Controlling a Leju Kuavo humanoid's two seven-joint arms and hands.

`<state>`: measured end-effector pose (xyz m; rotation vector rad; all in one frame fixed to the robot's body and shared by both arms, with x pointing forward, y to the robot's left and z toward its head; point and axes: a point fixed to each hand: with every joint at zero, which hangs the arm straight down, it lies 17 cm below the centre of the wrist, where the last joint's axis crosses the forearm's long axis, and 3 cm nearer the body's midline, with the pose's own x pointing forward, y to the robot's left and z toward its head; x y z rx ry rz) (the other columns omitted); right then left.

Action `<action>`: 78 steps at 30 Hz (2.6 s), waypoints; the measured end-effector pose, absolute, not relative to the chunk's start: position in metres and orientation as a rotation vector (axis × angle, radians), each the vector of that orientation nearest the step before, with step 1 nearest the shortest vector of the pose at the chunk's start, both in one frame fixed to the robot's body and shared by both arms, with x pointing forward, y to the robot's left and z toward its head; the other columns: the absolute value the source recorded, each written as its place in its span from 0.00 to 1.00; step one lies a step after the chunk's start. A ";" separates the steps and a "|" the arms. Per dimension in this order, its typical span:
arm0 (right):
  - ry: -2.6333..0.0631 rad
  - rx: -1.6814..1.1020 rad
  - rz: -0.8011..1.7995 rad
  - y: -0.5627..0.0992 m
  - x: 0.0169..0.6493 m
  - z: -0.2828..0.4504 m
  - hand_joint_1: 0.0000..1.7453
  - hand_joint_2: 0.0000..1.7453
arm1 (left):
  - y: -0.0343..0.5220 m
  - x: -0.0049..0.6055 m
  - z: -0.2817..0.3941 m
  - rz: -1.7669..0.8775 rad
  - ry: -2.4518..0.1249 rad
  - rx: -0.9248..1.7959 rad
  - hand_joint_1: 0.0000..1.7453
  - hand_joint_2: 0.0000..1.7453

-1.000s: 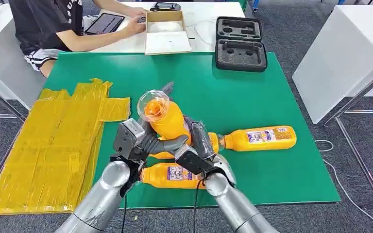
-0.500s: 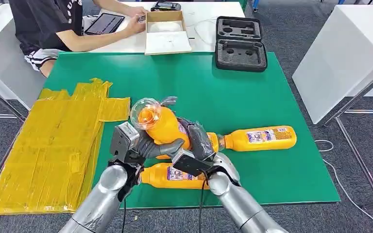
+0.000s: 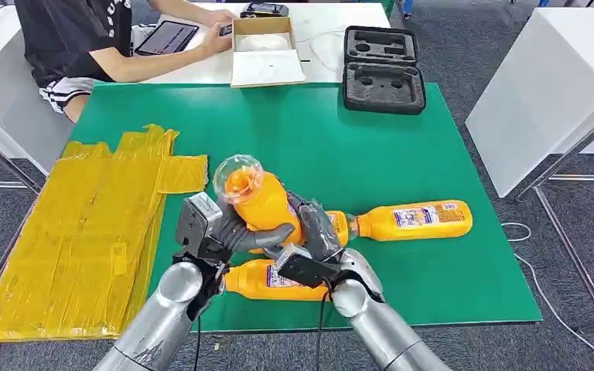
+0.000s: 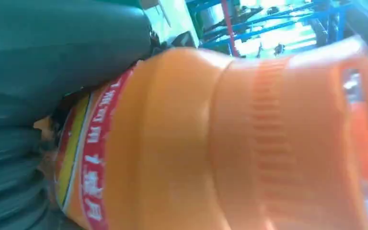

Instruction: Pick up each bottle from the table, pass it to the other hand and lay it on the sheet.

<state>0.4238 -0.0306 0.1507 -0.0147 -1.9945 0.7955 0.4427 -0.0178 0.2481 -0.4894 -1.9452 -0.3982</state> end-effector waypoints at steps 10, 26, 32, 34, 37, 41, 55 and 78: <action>-2.024 0.043 0.715 -0.033 0.407 0.161 0.00 1.00 | -0.006 0.453 0.257 -0.356 -1.972 -0.453 1.00 1.00; -2.061 0.200 0.529 -0.046 0.402 0.188 0.00 1.00 | 0.010 0.465 0.264 -0.284 -1.990 -0.417 1.00 1.00; -1.983 0.530 0.485 -0.060 0.390 0.208 0.00 1.00 | 0.055 0.491 0.270 -0.244 -2.085 -0.106 1.00 1.00; -1.988 0.550 0.511 -0.076 0.389 0.213 0.00 1.00 | 0.087 0.501 0.270 -0.277 -2.127 0.165 1.00 1.00; -2.009 0.521 0.514 -0.104 0.390 0.217 0.00 1.00 | 0.141 0.510 0.267 -0.340 -2.132 0.555 1.00 1.00; -2.032 0.426 0.472 -0.145 0.397 0.219 0.00 1.00 | 0.204 0.516 0.249 -0.323 -2.058 0.737 1.00 1.00; -2.031 0.161 0.403 -0.207 0.394 0.213 0.00 1.00 | 0.253 0.510 0.233 -0.837 -1.780 1.561 1.00 1.00; -2.032 0.029 0.361 -0.259 0.386 0.214 0.00 1.00 | 0.297 0.526 0.138 -1.162 -1.381 1.644 1.00 1.00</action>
